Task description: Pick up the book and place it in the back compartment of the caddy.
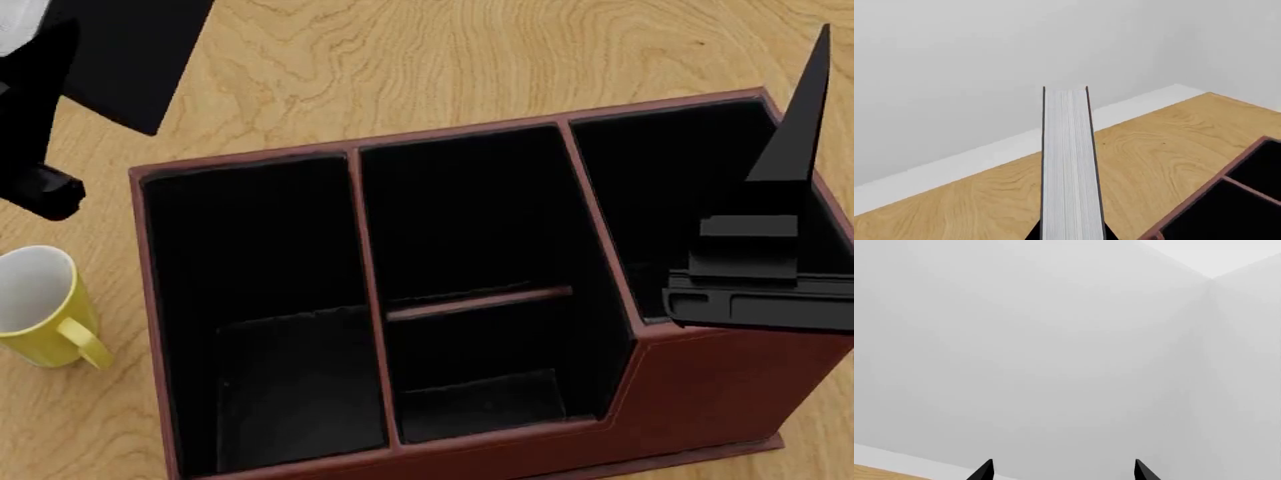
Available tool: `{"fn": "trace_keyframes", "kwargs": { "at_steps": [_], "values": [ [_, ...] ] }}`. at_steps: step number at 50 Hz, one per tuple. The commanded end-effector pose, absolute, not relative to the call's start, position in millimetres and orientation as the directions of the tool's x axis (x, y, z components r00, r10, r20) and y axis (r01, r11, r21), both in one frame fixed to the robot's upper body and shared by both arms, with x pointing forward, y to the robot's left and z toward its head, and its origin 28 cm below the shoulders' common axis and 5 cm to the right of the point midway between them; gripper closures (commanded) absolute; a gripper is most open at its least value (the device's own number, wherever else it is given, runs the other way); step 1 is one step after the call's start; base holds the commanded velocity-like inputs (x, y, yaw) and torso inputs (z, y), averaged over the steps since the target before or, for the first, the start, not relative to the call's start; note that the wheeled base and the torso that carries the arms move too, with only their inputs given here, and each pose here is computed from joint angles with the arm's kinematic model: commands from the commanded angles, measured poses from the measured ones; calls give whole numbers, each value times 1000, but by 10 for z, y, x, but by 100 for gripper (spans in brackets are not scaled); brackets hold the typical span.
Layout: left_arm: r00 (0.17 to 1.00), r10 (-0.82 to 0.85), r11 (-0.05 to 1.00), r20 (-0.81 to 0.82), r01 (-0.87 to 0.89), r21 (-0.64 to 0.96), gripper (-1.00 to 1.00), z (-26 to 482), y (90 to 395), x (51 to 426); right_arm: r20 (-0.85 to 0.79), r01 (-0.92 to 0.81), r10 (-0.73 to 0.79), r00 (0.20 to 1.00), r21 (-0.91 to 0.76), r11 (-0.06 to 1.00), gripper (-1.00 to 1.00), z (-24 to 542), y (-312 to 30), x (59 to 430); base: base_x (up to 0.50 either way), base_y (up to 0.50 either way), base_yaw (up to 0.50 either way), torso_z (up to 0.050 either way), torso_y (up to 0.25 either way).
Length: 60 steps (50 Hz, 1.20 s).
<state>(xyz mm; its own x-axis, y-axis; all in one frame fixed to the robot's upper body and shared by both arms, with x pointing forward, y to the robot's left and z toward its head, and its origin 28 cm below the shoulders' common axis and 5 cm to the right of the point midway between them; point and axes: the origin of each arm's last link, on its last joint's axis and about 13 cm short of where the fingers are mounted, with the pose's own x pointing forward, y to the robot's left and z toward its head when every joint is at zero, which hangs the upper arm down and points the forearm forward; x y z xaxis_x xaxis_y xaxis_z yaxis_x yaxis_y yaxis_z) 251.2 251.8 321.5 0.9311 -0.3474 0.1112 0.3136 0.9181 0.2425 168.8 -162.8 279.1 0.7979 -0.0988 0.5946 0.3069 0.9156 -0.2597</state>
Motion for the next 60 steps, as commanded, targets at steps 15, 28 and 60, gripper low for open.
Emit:
{"fn": "trace_keyframes", "kwargs": {
  "at_steps": [15,28,60],
  "values": [
    [846,-530,798,51,478,366,100,3349,2335,2605,594,308,-101,798,-259,915,-100,2803,-1624,1708,0,0,0,0,2],
    [789,-614,713,-28,570,410,100,3372,2255,2694,590,312,-107,800,-256,915,-100,2775,-1637,1709,0,0,0,1,2],
    [582,-796,417,-169,728,544,100,3452,2079,2794,587,313,-113,802,-252,916,-100,2741,-1649,1684,0,0,0,0,2]
  ]
}}
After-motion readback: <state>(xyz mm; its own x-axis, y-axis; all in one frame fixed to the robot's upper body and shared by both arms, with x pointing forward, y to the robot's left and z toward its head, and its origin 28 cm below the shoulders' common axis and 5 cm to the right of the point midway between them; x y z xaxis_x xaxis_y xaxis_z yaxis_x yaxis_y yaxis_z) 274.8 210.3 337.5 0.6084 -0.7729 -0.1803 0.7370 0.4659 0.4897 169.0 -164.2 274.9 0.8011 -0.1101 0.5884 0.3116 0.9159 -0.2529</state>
